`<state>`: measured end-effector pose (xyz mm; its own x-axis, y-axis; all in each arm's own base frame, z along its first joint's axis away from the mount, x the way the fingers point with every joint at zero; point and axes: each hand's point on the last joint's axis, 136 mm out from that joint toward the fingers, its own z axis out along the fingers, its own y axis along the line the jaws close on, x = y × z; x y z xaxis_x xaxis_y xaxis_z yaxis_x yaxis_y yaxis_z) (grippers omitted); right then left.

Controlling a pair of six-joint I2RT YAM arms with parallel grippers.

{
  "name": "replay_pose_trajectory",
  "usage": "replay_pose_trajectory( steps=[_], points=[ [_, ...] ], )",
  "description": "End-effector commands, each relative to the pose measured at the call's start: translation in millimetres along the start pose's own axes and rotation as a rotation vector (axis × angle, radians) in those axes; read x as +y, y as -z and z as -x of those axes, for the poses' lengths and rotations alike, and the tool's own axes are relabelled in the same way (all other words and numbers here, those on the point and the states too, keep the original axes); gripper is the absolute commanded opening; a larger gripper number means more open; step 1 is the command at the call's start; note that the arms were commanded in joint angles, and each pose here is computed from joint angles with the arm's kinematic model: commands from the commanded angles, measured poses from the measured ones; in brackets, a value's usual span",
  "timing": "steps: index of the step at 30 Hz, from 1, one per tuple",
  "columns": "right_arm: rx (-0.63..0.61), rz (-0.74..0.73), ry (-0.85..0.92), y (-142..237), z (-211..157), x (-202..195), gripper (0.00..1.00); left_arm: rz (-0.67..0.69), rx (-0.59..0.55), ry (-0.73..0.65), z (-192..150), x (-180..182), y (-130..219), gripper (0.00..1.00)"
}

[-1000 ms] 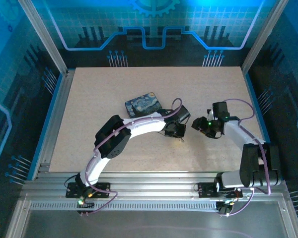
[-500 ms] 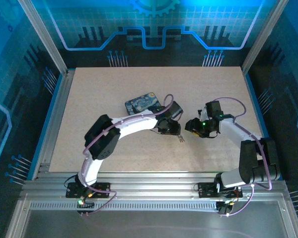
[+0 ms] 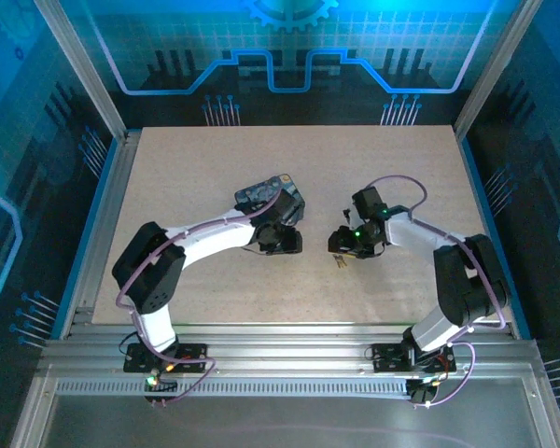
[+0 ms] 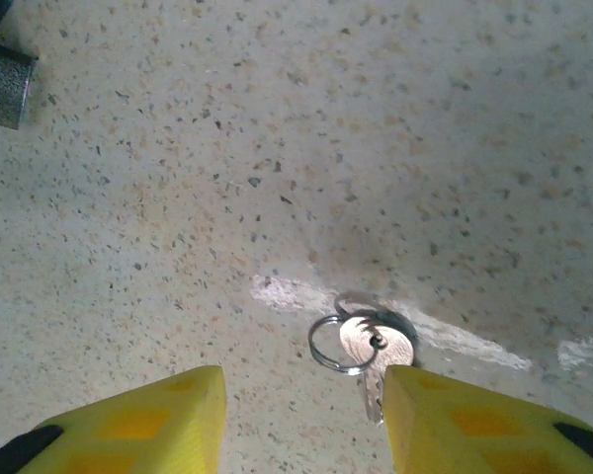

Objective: Unlock the padlock with the key

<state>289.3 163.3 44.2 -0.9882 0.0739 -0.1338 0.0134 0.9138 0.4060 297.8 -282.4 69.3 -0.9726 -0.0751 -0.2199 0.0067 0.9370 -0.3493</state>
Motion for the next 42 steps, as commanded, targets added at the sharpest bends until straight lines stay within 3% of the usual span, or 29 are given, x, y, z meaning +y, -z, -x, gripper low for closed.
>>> replay_pose_trajectory(
  steps=[1,8,14,18,25,33,42],
  points=[
    [0.031,-0.112,0.045,-4.5,-2.5,-11.6,0.45,-0.031,-0.050,0.020,5.9,-0.2,16.2,0.44],
    [0.081,-0.211,0.103,-17.3,-6.1,-21.1,0.45,-0.034,-0.065,0.023,5.4,6.0,22.0,0.44],
    [0.116,-0.258,0.114,-25.3,-15.1,-24.5,0.38,-0.035,-0.075,0.030,6.8,10.6,23.7,0.44],
    [0.126,-0.277,0.091,-29.2,-19.1,-29.4,0.25,-0.037,-0.079,0.032,6.7,13.0,24.5,0.44],
    [0.114,-0.262,0.031,-27.0,-14.5,-29.2,0.15,-0.043,-0.078,0.032,5.2,14.2,28.5,0.43],
    [0.071,-0.217,0.063,-1.7,-5.4,-15.7,0.31,-0.064,-0.071,0.045,-1.5,14.7,30.1,0.43],
    [0.099,-0.295,0.163,12.1,-31.3,-18.9,0.37,-0.066,-0.069,0.051,-2.3,14.9,28.6,0.43]
  ],
)
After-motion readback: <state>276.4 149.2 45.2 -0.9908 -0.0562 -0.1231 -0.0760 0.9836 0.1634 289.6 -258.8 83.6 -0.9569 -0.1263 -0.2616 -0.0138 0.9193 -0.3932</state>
